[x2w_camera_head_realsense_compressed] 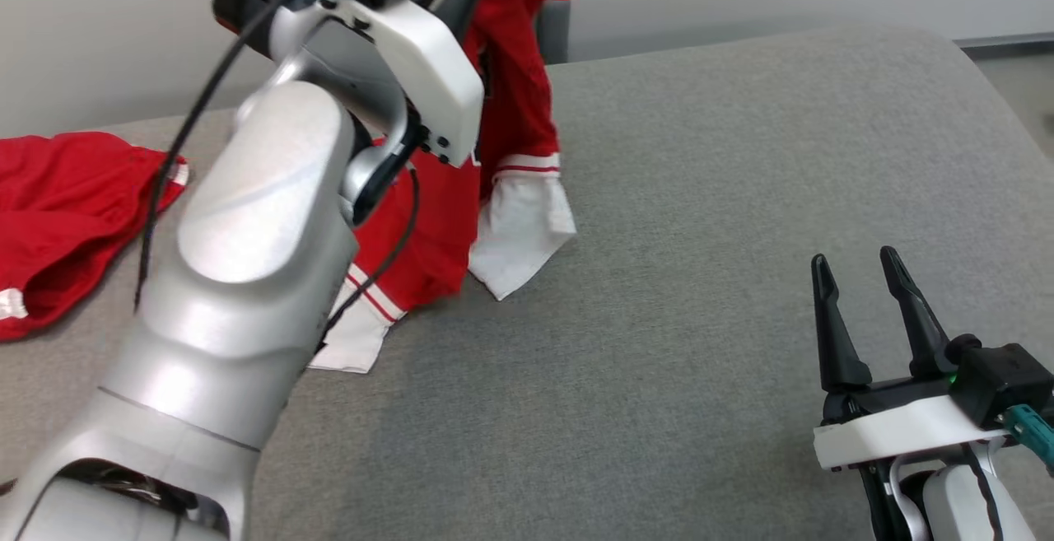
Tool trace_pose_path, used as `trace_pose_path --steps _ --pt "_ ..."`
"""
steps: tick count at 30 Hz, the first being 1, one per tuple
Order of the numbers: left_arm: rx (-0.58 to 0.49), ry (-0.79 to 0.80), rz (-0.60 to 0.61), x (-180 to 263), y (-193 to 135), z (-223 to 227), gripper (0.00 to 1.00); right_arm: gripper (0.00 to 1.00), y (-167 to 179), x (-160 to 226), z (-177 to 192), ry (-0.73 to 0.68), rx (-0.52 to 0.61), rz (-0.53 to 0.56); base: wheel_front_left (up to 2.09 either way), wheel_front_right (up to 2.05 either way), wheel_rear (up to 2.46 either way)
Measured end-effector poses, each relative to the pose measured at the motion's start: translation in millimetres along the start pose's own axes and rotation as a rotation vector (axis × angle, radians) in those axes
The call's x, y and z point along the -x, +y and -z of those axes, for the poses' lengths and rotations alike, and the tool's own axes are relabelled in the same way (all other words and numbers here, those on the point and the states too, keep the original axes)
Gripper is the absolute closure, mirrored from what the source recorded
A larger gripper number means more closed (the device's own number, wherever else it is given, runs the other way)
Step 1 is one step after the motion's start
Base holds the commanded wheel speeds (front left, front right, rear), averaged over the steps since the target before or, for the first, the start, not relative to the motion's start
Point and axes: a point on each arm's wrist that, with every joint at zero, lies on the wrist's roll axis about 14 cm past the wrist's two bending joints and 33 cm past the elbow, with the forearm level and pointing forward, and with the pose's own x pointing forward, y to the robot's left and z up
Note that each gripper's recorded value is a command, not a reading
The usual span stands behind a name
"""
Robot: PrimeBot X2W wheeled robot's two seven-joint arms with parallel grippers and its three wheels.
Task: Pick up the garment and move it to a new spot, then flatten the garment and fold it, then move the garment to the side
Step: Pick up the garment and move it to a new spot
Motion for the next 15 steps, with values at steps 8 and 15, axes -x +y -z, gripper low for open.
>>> trace_pose_path --steps 8,15 --pt "0.149 0.132 0.178 -23.6 -84.1 83.5 1.0 0.0 -30.7 11.8 5.2 0.027 0.009 0.092 0.0 0.0 0.0" --pt "0.194 0.205 0.321 -25.0 -149.6 133.0 0.25 0.0 -53.5 21.9 14.8 0.067 0.017 0.165 0.0 0.0 0.0"
